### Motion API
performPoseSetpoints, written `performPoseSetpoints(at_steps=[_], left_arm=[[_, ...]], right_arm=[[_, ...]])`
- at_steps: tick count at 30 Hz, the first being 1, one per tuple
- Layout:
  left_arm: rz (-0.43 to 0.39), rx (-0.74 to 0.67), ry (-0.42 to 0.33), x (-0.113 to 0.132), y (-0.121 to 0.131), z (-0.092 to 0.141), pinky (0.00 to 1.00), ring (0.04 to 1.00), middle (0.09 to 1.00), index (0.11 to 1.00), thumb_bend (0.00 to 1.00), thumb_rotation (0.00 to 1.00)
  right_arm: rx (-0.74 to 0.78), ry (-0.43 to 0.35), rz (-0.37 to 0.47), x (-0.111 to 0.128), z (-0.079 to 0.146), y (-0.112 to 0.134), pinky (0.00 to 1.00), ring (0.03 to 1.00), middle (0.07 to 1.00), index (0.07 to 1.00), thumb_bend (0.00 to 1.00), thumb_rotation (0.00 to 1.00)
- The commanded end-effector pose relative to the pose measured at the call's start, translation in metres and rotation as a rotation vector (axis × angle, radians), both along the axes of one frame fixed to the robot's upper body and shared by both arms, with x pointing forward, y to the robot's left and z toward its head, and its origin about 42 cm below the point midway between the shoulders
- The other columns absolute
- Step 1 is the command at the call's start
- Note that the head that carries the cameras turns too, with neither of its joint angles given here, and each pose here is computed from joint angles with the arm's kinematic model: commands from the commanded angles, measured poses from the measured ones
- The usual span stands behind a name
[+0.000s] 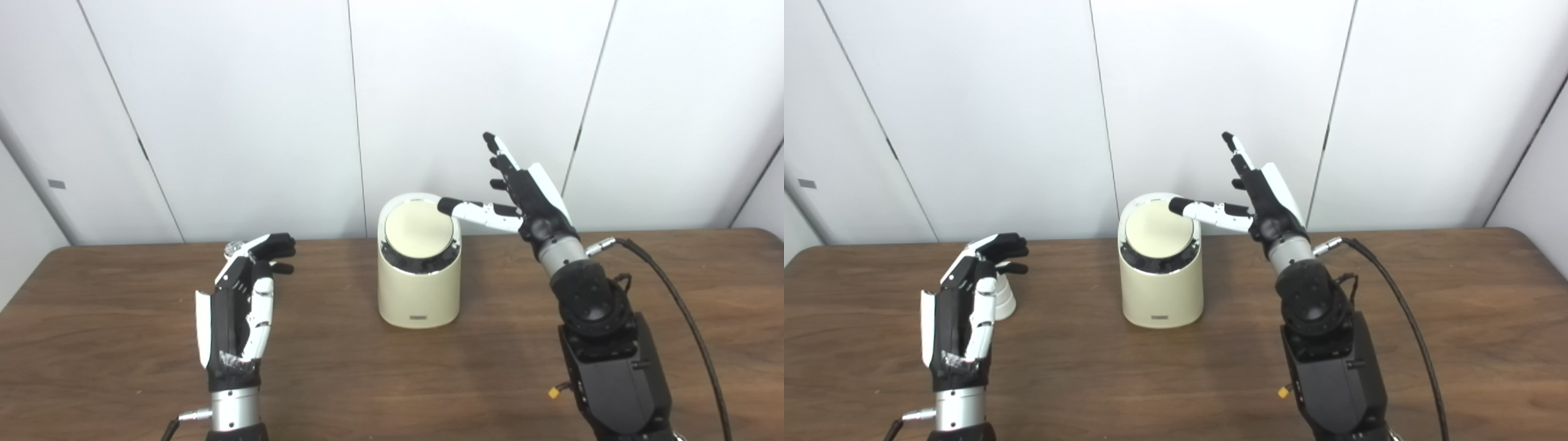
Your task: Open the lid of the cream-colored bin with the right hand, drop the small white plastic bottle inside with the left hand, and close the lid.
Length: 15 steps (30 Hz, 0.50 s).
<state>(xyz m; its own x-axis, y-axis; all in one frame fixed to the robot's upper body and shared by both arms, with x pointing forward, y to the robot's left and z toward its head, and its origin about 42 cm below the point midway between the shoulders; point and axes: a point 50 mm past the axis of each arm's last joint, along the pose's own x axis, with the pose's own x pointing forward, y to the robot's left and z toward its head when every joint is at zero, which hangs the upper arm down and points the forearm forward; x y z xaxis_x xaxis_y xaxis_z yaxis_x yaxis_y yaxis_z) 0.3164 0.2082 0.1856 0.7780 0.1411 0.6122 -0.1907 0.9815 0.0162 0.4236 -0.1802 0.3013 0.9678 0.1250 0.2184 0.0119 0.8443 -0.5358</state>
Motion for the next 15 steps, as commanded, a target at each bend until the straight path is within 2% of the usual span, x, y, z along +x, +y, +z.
performPoseSetpoints(at_steps=[1,7,12,15], left_arm=[[-0.008,0.009,-0.084,0.005,-0.005,0.019,0.57,0.665,0.682,0.678,0.23,0.74],[-0.010,0.004,-0.082,0.006,-0.007,0.020,0.57,0.671,0.686,0.680,0.23,0.75],[-0.010,-0.003,-0.087,0.006,-0.007,0.021,0.57,0.668,0.684,0.680,0.22,0.73],[-0.010,-0.006,-0.088,0.005,-0.007,0.021,0.57,0.669,0.683,0.678,0.22,0.72]], right_arm=[[-0.036,-0.104,0.004,0.002,0.023,0.004,0.92,0.991,1.000,1.000,0.95,0.54],[-0.145,-0.102,-0.032,0.004,0.024,0.009,0.91,0.999,1.000,1.000,0.97,0.44],[-0.240,-0.117,-0.077,0.008,0.025,0.015,0.89,1.000,1.000,1.000,1.00,0.46],[-0.287,-0.133,-0.115,0.011,0.024,0.018,0.93,1.000,1.000,1.000,0.99,0.44]])
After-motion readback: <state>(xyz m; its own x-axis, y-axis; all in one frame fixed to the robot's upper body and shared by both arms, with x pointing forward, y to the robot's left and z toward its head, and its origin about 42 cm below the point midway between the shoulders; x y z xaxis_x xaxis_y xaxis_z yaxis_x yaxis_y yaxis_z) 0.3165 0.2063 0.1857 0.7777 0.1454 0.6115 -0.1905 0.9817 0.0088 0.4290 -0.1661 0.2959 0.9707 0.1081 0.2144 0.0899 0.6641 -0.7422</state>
